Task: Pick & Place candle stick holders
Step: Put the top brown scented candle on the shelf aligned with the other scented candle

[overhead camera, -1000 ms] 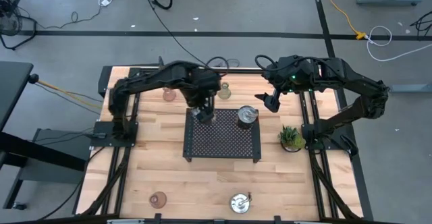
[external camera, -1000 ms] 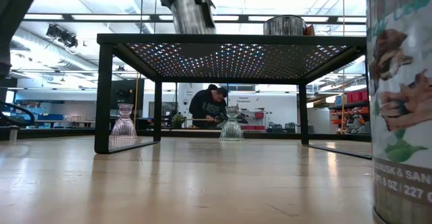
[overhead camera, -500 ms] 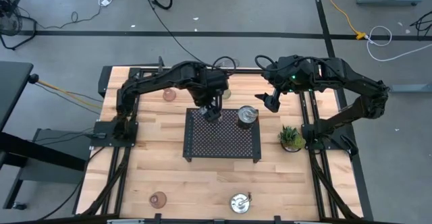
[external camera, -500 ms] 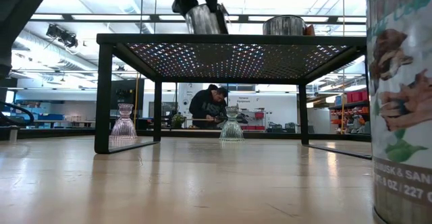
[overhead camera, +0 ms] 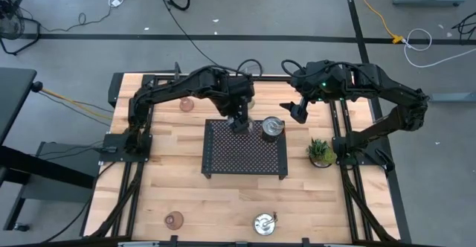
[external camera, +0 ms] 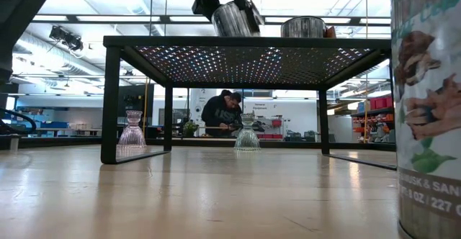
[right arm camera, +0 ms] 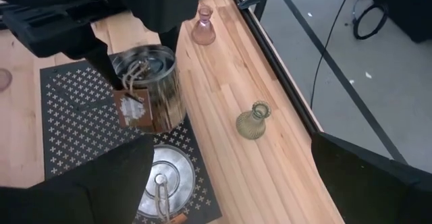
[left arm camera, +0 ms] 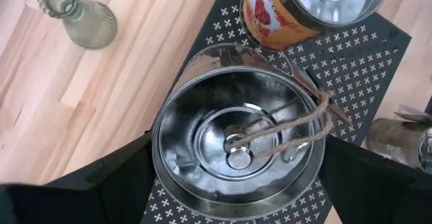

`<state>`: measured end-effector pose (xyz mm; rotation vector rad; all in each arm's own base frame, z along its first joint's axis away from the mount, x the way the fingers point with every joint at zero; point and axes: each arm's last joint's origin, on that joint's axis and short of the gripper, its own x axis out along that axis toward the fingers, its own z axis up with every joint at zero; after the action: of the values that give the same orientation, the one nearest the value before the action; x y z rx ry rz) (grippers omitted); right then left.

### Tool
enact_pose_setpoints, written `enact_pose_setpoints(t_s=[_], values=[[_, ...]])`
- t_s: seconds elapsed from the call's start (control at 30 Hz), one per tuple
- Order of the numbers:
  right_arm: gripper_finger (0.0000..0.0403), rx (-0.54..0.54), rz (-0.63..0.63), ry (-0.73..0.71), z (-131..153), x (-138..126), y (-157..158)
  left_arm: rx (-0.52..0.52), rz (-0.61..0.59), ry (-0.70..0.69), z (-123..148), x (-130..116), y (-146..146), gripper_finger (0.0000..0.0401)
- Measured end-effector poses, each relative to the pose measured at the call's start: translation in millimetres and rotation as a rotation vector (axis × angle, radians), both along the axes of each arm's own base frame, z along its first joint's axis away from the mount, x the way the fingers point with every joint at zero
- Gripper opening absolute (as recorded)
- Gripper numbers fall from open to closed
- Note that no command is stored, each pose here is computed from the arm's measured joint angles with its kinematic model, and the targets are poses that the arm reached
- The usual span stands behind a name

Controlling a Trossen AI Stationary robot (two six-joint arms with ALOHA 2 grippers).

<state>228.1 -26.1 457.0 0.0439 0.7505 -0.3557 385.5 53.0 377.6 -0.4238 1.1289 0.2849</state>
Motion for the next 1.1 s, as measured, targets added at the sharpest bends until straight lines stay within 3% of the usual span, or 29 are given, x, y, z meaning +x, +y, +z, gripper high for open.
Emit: enact_pose_setpoints(t_s=[1.1], values=[[0.0400,-0.015,0.015,0.006,0.1,0.1,-0.1,0.014,-0.008,-0.082,3.5,7.7,-2.8,0.0388]])
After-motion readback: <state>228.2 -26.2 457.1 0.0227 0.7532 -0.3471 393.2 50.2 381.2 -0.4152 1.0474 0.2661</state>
